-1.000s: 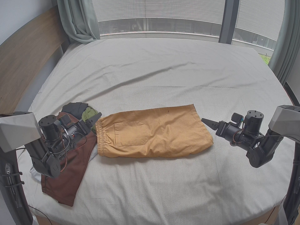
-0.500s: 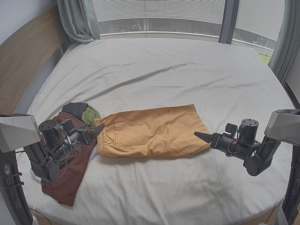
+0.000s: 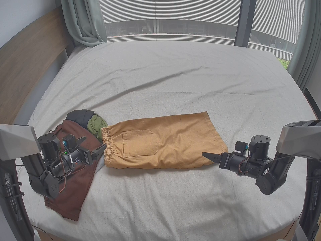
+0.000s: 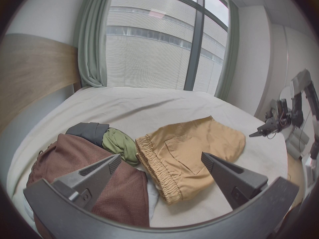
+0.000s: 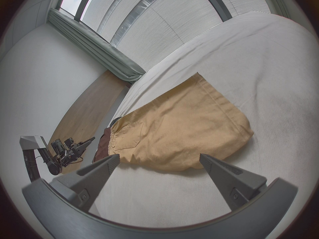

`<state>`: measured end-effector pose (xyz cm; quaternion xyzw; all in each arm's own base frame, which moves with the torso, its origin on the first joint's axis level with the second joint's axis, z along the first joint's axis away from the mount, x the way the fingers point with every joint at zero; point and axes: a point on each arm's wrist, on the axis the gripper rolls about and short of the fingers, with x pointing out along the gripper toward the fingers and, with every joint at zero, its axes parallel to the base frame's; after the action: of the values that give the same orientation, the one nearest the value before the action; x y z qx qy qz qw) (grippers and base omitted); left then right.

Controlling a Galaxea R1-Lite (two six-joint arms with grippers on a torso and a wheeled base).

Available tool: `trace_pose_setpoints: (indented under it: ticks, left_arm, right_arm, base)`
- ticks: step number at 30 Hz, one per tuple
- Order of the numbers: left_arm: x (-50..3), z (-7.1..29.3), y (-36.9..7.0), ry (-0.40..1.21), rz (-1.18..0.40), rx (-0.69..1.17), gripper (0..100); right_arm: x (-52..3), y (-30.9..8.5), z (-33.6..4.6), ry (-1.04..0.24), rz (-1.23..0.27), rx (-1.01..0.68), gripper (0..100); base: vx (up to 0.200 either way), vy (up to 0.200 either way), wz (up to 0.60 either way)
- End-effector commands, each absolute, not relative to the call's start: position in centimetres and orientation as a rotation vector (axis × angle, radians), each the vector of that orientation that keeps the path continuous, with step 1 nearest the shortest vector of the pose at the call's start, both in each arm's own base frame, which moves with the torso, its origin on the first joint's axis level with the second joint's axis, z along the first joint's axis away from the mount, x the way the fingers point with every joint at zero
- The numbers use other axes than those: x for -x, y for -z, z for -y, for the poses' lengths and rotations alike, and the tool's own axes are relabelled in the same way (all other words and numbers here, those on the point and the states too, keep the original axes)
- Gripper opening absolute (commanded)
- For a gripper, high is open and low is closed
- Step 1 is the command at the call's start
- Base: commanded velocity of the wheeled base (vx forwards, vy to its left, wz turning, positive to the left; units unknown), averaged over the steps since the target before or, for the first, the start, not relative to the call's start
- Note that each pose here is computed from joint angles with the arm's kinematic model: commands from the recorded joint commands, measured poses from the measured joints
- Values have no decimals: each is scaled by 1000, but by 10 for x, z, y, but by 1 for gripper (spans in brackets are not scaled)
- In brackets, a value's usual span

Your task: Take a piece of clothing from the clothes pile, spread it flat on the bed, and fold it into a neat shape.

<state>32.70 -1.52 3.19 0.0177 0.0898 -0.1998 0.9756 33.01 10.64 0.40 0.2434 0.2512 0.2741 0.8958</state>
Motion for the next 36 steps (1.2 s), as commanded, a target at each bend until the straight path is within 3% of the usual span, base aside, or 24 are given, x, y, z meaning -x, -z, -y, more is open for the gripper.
trace_pose_setpoints:
  ticks: [1,23,36]
  left_arm:
    - [-328,10,-24,397,-204,-39,100]
    - [-328,10,-22,394,-209,-40,100]
    - [-327,10,-21,394,-213,-38,100]
  right_arm:
    - [-330,12,-109,-562,-565,-504,100]
    - [-349,57,-120,-527,-600,-500,100]
    - [-357,56,-139,-547,-559,-553,100]
  base:
    - [0,0,0]
    - [0,0,0]
    - [0,0,0]
